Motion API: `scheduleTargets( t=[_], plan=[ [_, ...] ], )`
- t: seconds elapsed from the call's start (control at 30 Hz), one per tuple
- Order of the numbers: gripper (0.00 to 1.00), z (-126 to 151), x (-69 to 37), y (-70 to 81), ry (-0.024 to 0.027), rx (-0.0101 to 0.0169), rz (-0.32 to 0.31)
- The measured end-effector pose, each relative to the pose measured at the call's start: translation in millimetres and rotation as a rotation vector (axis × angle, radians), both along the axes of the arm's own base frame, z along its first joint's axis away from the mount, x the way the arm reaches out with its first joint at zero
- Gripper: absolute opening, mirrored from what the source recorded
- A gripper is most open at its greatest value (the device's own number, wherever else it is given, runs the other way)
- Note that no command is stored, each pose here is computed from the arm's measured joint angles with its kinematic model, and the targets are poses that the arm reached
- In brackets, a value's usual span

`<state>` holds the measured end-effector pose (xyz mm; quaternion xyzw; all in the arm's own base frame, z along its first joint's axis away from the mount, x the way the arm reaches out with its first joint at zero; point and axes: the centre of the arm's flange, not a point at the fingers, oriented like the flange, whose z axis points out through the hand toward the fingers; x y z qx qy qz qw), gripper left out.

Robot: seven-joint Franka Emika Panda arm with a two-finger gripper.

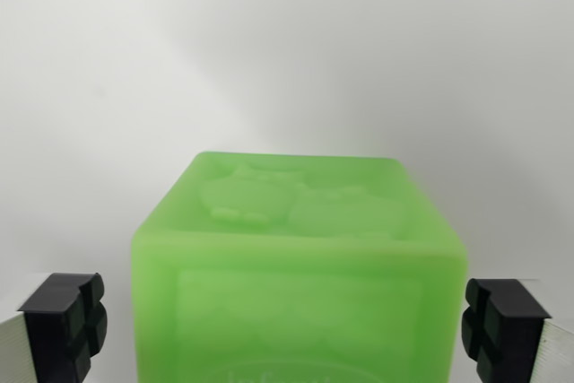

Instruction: Stack cube

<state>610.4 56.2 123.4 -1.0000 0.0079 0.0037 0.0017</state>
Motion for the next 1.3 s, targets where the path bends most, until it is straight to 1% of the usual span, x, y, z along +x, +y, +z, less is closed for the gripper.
scheduleTargets(
  t=[0.1,0.3,0.33,0.5,1.3],
  plan=[
    [1.0,-3.8,0.1,-0.2,-0.0014,0.0002,0.0],
    [1.0,-8.2,0.2,-0.2,-0.0014,0.0001,0.0],
    [0.0,-8.3,0.2,-0.2,-0.0015,0.0001,0.0],
    [0.0,-8.1,0.5,-0.1,-0.0022,0.0,0.0],
    [0.0,-8.0,0.6,-0.1,-0.0025,0.0,0.0]
  ],
)
